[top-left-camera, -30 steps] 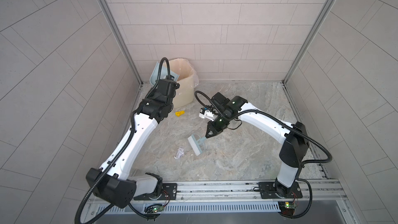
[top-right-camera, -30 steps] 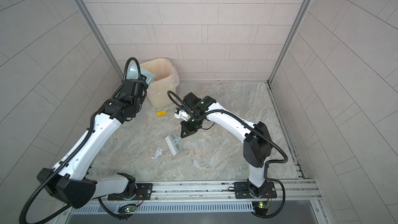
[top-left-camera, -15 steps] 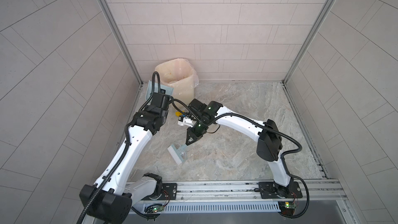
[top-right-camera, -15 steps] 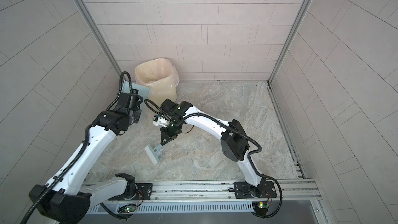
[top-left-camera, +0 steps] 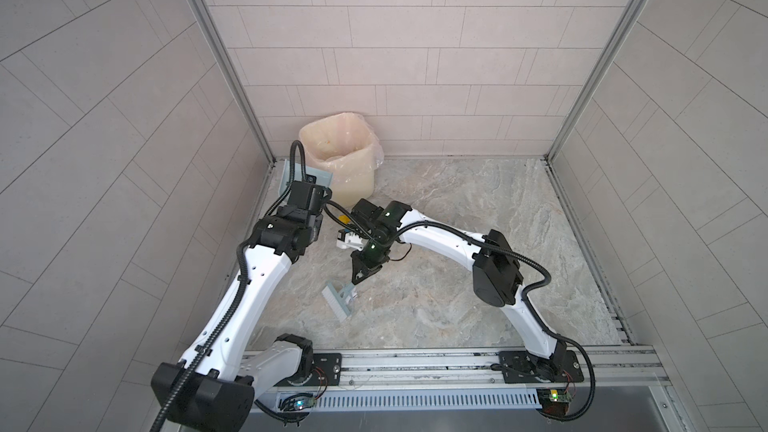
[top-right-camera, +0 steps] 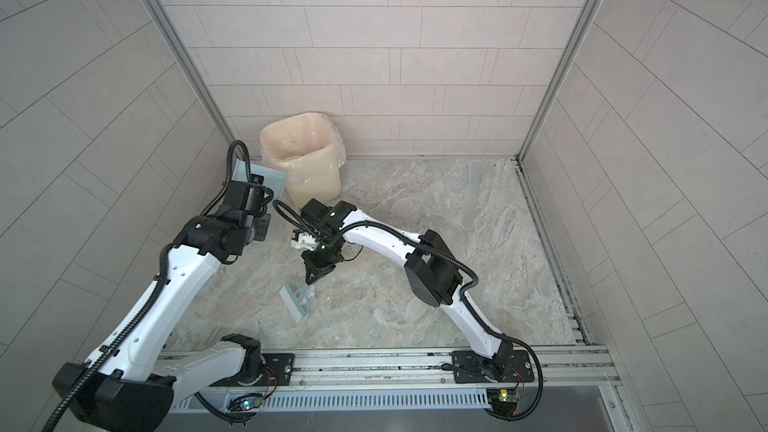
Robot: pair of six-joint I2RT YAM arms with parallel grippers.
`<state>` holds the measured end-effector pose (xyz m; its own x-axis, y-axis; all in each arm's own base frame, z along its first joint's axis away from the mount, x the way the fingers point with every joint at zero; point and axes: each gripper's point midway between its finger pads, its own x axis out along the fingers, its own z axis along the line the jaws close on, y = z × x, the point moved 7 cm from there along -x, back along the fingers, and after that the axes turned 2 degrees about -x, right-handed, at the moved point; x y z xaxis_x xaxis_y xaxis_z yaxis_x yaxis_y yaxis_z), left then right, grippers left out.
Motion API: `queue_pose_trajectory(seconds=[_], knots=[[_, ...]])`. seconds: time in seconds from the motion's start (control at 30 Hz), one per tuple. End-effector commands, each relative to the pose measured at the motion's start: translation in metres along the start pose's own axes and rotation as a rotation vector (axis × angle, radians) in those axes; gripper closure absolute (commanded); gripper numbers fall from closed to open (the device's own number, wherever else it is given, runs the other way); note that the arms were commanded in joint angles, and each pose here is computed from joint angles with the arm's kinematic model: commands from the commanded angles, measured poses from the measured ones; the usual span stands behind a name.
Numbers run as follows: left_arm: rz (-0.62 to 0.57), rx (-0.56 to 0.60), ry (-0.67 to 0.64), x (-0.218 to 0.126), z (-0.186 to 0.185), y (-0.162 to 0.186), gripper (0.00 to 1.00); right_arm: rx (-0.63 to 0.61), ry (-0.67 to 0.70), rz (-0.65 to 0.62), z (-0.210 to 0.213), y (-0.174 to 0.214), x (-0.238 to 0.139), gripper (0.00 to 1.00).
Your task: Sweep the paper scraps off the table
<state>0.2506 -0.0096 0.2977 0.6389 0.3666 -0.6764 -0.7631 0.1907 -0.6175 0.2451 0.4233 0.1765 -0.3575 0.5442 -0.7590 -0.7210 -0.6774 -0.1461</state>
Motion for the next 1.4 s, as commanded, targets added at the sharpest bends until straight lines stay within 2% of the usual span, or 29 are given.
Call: queue_pose_trajectory(seconds=[0.0,0.6,0.87,1.13,1.37], knots=[[0.024,-0.026,0.016,0.002,-0.002,0.005,1.0,0.036,0.075,-0.005,-0.014,0.009,-0.018,1.0],[0.101,0.037,0.222,0.009,-0.045,0.023,1.0,0.298,0.274,-0.062,-0.112,0.106,-0.121,1.0],[0.184,0.183,0.389,0.013,-0.111,0.034,1.0,0.337,0.354,-0.088,-0.12,0.137,-0.169,1.0],[0.255,0.368,0.466,0.015,-0.171,0.05,1.0,0.328,0.391,-0.134,-0.107,0.154,-0.213,1.0],[0.302,0.481,0.538,0.005,-0.199,0.076,1.0,0.325,0.554,-0.099,-0.118,0.163,-0.242,1.0]])
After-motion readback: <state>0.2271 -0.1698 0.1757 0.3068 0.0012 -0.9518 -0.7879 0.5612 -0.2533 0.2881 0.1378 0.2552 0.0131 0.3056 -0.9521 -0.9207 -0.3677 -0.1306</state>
